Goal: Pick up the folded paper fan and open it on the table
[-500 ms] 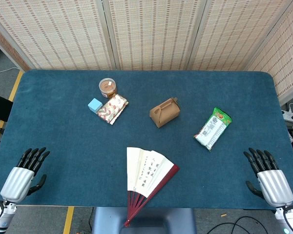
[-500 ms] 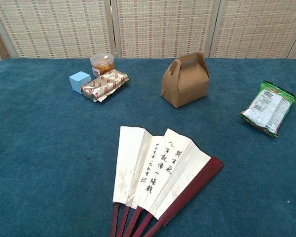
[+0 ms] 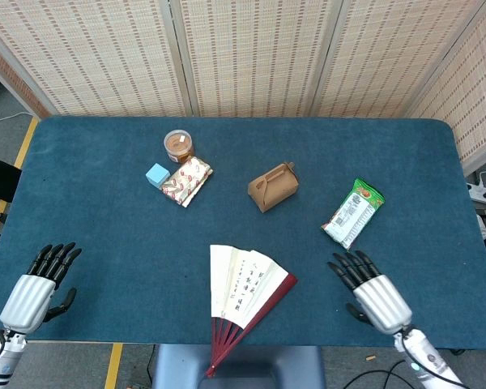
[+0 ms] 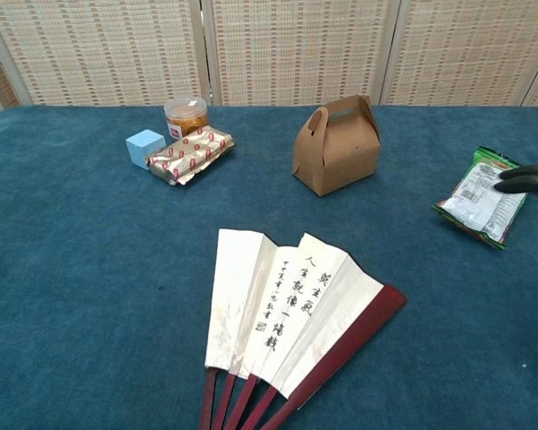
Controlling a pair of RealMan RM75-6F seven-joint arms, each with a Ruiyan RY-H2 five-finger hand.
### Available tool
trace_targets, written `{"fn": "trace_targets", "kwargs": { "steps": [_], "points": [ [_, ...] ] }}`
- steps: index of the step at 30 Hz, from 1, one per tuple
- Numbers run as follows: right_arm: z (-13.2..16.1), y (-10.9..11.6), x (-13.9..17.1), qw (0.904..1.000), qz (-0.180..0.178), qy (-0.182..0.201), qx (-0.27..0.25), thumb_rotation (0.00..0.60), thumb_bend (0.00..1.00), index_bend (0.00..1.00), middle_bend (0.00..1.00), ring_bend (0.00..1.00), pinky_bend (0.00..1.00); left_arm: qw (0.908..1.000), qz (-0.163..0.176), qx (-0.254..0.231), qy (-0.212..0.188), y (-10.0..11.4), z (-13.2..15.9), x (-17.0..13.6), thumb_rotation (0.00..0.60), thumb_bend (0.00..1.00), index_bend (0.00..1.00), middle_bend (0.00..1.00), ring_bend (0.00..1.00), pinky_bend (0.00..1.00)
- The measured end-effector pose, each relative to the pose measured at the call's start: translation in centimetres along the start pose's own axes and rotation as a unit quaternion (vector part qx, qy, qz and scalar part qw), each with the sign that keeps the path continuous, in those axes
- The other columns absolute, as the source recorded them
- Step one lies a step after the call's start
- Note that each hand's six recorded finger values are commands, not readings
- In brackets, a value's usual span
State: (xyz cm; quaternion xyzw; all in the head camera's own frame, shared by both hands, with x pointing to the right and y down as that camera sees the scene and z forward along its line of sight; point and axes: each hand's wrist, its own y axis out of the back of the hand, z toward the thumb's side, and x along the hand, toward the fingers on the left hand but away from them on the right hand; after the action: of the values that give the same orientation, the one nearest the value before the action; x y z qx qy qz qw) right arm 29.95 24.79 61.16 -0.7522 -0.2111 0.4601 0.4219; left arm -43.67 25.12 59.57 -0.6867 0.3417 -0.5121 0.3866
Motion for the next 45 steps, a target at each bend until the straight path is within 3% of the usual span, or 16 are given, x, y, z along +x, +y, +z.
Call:
{"fn": "trace_targets", "kwargs": {
  "steps": [5, 11, 15, 23, 42, 45],
  "points": [
    [5.9, -1.9, -3.8, 0.9955, 0.033, 0.087, 0.022, 0.600, 0.21, 0.19, 0.00, 0.00, 0.00, 1.0000, -0.004, -0.004, 0.007, -0.1, -0.4, 0.2, 0.600, 0.45, 0.01, 0.00, 0.00, 0.03],
    [11.6, -3.3, -6.3, 0.9900, 0.020, 0.139, 0.011, 0.600, 0.21, 0.31, 0.00, 0.00, 0.00, 0.9998, 0.000, -0.011, 0.017, 0.2, -0.5, 0.2, 0.600, 0.45, 0.02, 0.00, 0.00, 0.03],
    [13.1, -4.8, -7.3, 0.9892, 0.015, 0.145, 0.015, 0.600, 0.21, 0.34, 0.00, 0.00, 0.00, 0.9997, -0.001, -0.016, 0.019, 0.2, -0.6, 0.0, 0.600, 0.45, 0.02, 0.00, 0.00, 0.03],
    [13.2, -7.6, -8.2, 0.9902, 0.005, 0.136, 0.031, 0.600, 0.21, 0.38, 0.00, 0.00, 0.00, 0.9997, -0.005, -0.014, 0.020, 0.2, -0.7, -0.4, 0.600, 0.45, 0.02, 0.00, 0.00, 0.03],
    [14.2, -10.3, -10.9, 0.9929, -0.009, 0.117, 0.019, 0.600, 0.22, 0.50, 0.01, 0.00, 0.00, 0.9996, -0.001, 0.001, 0.030, 0.0, -1.2, 0.1, 0.600, 0.45, 0.02, 0.00, 0.00, 0.03],
    [14.4, -10.1, -11.2, 0.9926, -0.018, 0.119, 0.019, 0.600, 0.29, 0.57, 0.04, 0.00, 0.00, 0.9995, 0.003, 0.003, 0.031, 0.2, -1.3, 0.1, 0.600, 0.45, 0.02, 0.00, 0.00, 0.03]
  ]
}}
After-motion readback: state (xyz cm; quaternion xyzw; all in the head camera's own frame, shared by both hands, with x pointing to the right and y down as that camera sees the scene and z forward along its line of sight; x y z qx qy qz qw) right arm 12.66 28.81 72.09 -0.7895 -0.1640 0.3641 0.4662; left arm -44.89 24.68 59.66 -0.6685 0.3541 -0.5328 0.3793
